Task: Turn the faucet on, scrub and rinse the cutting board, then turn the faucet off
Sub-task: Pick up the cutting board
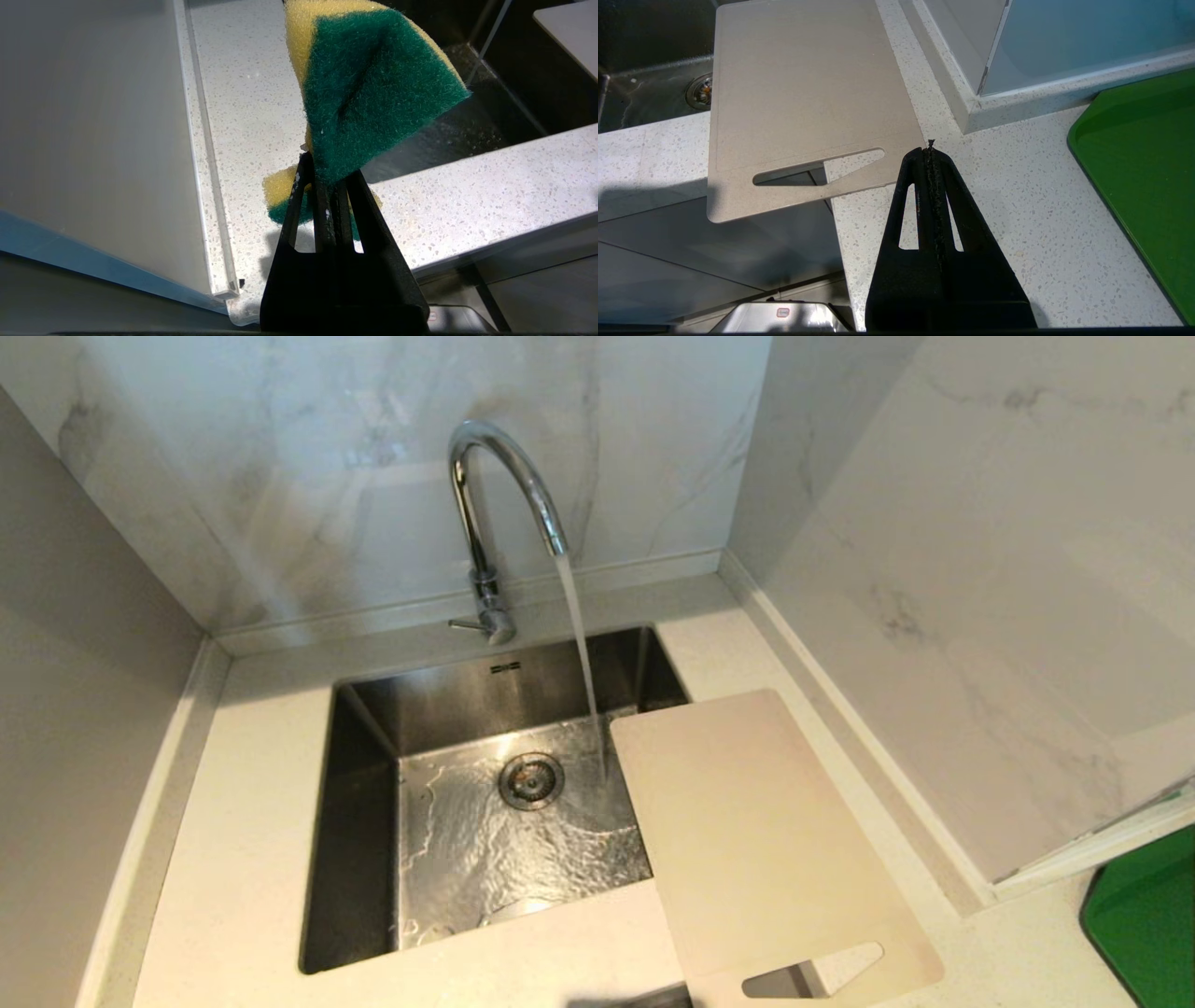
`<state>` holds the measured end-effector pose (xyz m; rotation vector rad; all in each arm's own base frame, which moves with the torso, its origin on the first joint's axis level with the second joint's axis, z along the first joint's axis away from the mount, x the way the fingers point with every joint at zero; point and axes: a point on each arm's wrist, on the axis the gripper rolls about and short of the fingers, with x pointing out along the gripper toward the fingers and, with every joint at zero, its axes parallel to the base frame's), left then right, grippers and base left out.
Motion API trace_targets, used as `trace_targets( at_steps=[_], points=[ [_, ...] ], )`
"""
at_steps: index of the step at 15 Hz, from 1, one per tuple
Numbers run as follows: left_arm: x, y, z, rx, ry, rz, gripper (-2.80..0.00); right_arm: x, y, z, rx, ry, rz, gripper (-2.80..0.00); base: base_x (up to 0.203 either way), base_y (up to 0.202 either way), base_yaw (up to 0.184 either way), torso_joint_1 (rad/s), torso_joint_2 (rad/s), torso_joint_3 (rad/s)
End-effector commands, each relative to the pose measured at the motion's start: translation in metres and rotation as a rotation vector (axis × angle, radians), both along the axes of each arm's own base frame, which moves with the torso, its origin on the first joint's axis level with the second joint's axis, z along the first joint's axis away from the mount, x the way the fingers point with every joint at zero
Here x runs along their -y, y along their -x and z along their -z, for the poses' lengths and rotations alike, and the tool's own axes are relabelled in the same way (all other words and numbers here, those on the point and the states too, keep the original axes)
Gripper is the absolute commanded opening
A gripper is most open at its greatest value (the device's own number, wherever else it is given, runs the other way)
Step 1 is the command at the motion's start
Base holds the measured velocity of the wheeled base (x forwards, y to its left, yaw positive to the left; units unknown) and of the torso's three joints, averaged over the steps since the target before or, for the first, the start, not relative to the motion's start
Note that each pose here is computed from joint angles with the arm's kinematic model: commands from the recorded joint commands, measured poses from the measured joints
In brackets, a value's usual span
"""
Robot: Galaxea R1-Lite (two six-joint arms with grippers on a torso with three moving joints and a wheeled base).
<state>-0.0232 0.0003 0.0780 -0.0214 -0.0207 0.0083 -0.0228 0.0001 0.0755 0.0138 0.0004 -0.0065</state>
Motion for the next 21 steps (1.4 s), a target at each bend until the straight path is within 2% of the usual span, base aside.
trace_targets(
  at_steps=[1,4,21],
  points=[
    [0.0000,0.0001,0.0001,-0.002,0.003,-0.001,-2.80,0.0000,-0.0001,0.0004,-0.001,0.000,0.000,-2.80,0.000,0.000,0.000,0.000,0.00,0.000],
    [-0.0001,0.0006,0.0010,-0.022,0.032,-0.002,-2.80,0.0000,-0.0001,0.0004,-0.001,-0.003,0.000,-2.80,0.000,0.000,0.000,0.000,0.00,0.000],
    [-0.0002,0.0012,0.0017,-0.040,0.048,-0.005,-2.80,0.0000,-0.0002,0.0006,-0.004,-0.008,0.001,-2.80,0.000,0.000,0.000,0.000,0.00,0.000]
  ],
)
